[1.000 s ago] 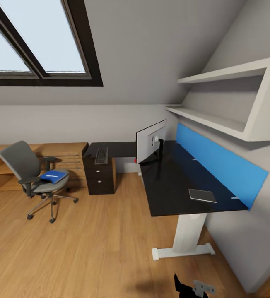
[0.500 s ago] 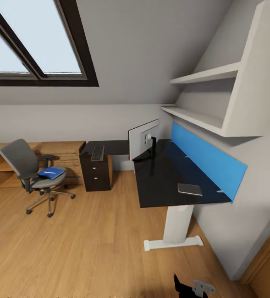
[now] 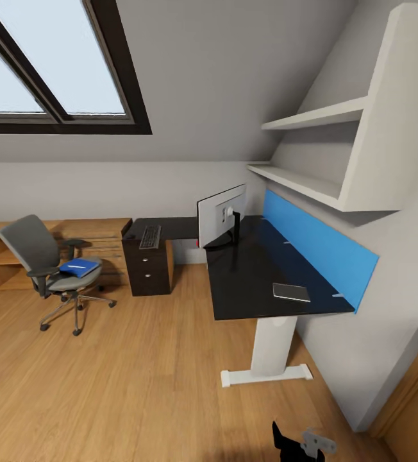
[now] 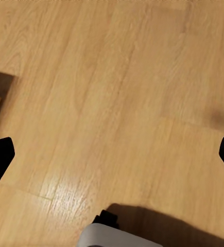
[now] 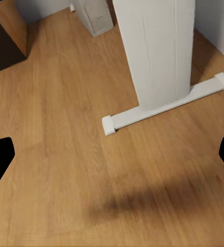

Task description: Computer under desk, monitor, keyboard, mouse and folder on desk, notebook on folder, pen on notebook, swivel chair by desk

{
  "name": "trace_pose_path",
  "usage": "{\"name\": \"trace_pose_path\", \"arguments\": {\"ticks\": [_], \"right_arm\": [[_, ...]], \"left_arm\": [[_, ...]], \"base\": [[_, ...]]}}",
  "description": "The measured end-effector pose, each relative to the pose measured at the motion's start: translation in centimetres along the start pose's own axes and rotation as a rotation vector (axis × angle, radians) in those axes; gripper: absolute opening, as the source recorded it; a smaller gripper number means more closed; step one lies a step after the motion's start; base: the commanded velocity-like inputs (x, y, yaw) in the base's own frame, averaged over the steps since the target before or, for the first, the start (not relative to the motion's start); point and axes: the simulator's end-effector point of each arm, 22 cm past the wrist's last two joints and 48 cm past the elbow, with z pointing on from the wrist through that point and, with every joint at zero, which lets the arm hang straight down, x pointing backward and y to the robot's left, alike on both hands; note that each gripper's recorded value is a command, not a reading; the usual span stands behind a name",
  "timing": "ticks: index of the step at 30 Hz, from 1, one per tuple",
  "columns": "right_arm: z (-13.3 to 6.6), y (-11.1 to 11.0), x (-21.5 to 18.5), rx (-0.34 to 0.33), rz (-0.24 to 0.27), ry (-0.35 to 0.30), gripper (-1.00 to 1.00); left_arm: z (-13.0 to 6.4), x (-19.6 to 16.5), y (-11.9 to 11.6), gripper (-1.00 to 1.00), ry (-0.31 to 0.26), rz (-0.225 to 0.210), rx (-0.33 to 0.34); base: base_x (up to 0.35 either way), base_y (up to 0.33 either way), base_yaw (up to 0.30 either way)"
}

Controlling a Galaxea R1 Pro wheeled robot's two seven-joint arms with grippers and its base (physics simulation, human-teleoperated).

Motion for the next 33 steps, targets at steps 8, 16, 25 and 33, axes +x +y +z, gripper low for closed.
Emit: {"name": "trace_pose_path", "arguments": {"ticks": [8,16,25,33], "right_arm": [[3.3,-2.2,-9.7,0.040,-0.010,-0.155,1.00],[6.1,-1.7,-21.6,0.105,0.012,-0.222,1.00],[10.2,2.0,-35.4,0.103,-0.075,-0.152,1.00],[12.8,7.4,-37.3,0.098,-0.320,-0.044,1.00]], "left_arm": [[0.1,-0.1,0.3,1.00,-0.003,0.000,-0.004],[0.1,-0.1,0.4,1.00,-0.003,0.001,-0.005],[0.2,-0.3,0.7,1.00,-0.007,0.003,-0.008],[0.3,-0.5,1.1,1.00,-0.014,0.006,-0.013]], "base": [[0.000,0.000,0.000],[0.000,0.000,0.000],[0.000,0.000,0.000],[0.000,0.000,0.000]]}}
